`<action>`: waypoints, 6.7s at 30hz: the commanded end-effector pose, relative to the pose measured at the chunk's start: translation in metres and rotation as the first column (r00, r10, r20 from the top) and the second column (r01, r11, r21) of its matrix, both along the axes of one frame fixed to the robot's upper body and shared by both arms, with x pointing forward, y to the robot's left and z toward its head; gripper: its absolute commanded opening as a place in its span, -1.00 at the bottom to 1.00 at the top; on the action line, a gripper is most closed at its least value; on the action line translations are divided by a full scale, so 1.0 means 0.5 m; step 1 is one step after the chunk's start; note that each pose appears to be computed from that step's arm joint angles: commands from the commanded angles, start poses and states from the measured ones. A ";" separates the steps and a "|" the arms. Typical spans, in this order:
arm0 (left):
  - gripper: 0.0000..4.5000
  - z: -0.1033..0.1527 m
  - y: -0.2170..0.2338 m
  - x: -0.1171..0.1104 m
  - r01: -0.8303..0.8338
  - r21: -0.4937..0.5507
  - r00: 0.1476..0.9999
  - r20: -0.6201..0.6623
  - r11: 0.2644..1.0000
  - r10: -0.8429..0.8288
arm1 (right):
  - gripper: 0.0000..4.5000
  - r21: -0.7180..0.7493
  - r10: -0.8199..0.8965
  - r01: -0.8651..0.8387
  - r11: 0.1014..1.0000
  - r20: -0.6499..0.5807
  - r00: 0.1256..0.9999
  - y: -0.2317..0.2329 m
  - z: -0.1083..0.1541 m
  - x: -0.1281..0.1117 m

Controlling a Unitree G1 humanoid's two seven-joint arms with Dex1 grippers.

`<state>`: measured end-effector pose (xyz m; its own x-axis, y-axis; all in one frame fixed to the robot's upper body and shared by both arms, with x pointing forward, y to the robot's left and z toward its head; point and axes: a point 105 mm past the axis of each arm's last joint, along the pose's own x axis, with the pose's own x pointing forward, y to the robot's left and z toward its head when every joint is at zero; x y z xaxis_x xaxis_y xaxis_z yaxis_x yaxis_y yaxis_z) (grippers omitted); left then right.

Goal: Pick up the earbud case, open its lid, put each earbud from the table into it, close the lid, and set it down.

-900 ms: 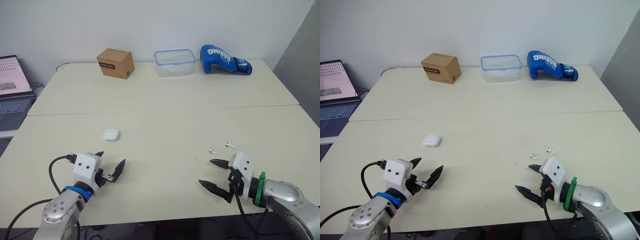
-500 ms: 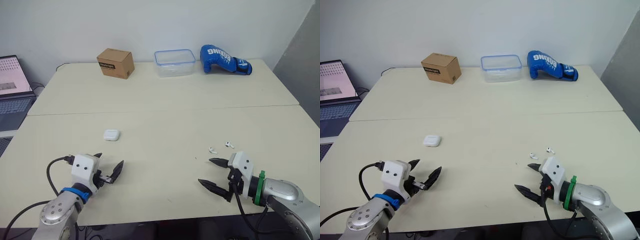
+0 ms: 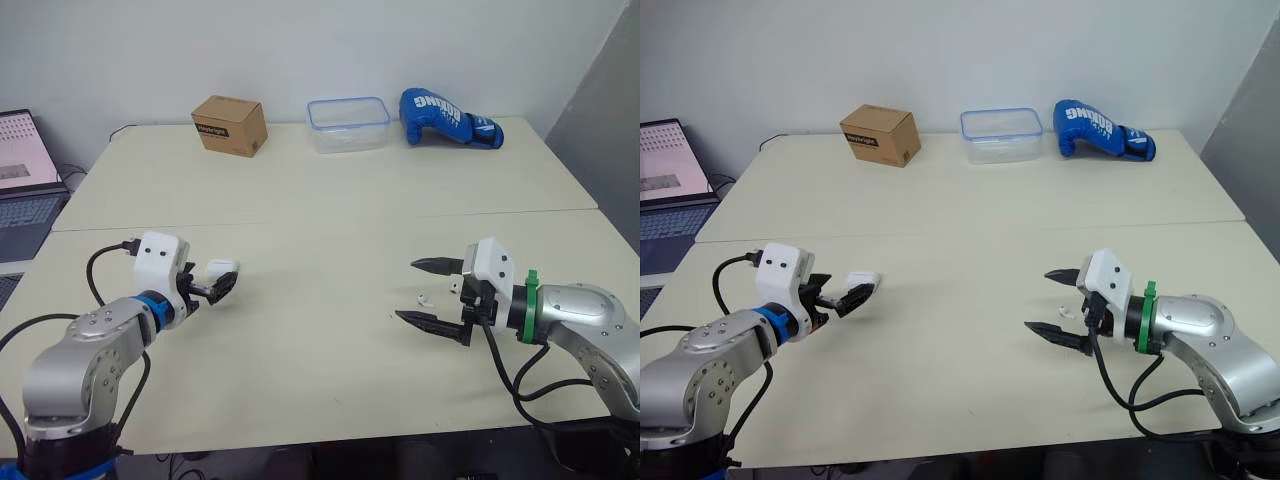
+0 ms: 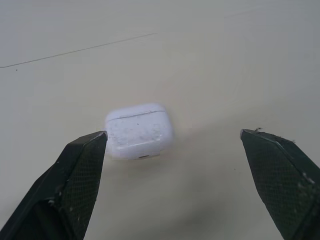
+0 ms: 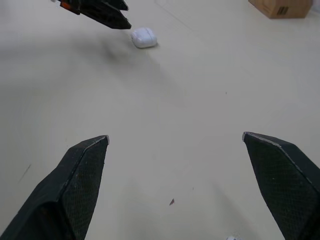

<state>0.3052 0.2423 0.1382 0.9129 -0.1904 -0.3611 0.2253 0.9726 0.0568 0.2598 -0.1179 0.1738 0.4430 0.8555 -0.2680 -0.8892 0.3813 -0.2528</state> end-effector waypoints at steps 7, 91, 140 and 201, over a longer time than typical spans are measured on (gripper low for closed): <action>0.98 -0.008 -0.001 0.034 -0.075 0.049 0.994 -0.074 0.996 0.078 | 1.00 0.009 0.128 -0.128 0.992 0.057 0.990 0.036 0.039 -0.016; 0.22 0.087 -0.173 0.020 0.566 0.463 0.650 0.257 0.682 -0.715 | 1.00 0.174 0.036 0.033 0.984 -0.378 0.925 0.014 0.064 0.029; 0.22 0.150 -0.359 -0.038 0.644 0.725 0.118 0.221 0.244 -0.968 | -0.05 0.413 0.176 0.236 0.880 -0.744 0.645 0.133 0.084 0.018; 0.23 0.094 -0.321 -0.012 0.957 0.057 0.291 -0.167 0.286 -0.942 | -0.64 -0.350 0.144 -0.226 0.909 -0.246 0.959 0.161 0.032 0.052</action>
<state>0.2986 0.0848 0.1775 0.0790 -0.8484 -0.5235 0.9969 0.0681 0.0400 0.2877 -0.0429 0.1782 0.1817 0.7257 -0.6636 -0.9830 0.1529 -0.1020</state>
